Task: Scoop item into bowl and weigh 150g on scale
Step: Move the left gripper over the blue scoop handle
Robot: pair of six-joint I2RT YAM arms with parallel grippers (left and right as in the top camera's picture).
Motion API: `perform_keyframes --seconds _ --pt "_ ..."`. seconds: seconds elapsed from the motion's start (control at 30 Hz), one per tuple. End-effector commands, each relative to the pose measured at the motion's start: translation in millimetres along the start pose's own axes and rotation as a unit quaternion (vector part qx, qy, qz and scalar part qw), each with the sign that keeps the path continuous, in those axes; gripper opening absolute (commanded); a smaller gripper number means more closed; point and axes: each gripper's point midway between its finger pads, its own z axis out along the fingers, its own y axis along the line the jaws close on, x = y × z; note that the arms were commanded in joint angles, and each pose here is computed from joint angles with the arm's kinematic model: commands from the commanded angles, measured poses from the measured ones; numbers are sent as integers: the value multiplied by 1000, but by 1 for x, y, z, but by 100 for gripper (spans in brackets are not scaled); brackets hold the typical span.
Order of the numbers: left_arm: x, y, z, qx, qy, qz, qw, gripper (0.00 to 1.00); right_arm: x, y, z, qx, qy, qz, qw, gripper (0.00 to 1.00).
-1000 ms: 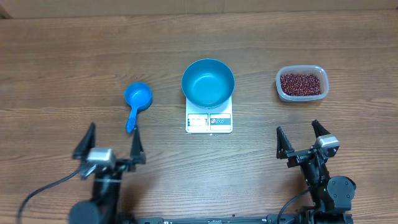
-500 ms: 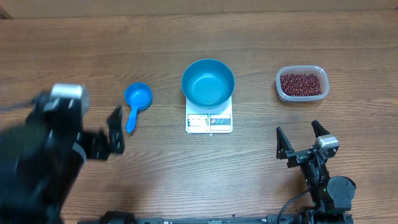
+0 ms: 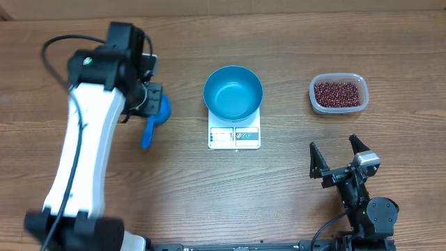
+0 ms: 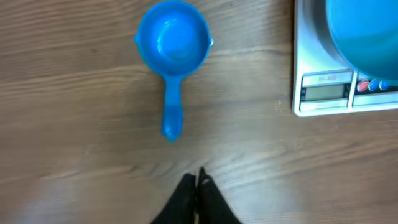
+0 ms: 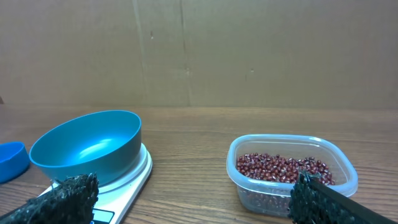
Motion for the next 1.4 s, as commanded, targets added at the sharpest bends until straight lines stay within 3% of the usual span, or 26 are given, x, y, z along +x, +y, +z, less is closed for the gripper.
perform_keyframes --seconds 0.0,0.17,0.33,0.37,0.4,0.43,0.6,0.87,0.93,1.1,1.17,1.37 --pt "-5 -26 38 69 18 -6 997 4 2 1 0 -2 -1 2 1000 100" --pt "-2 -1 54 43 19 -41 998 4 2 1 0 -2 -1 2 1000 100" --pt "0 13 58 129 12 -46 991 8 2 1 0 -2 -1 2 1000 100" --pt "4 17 64 127 17 -45 991 19 2 1 0 -2 -1 2 1000 100" --pt "8 19 70 122 22 -45 991 55 2 1 0 -2 -1 2 1000 100" --pt "15 23 80 110 33 -46 992 100 2 1 0 -2 -1 2 1000 100" --pt "23 35 105 74 39 -45 996 100 2 1 0 -2 -1 2 1000 100" --pt "-13 31 108 90 -34 -56 994 100 2 1 0 -2 -1 2 1000 100" --pt "-4 22 117 101 -16 -54 993 89 2 1 0 -2 -1 2 1000 100" --pt "24 23 146 64 20 -42 997 83 2 1 0 -2 -1 2 1000 100" --pt "27 24 150 59 22 -38 997 73 2 1 0 -2 -1 2 1000 100" --pt "17 32 157 37 -5 -41 998 60 2 1 0 -2 -1 2 1000 100"
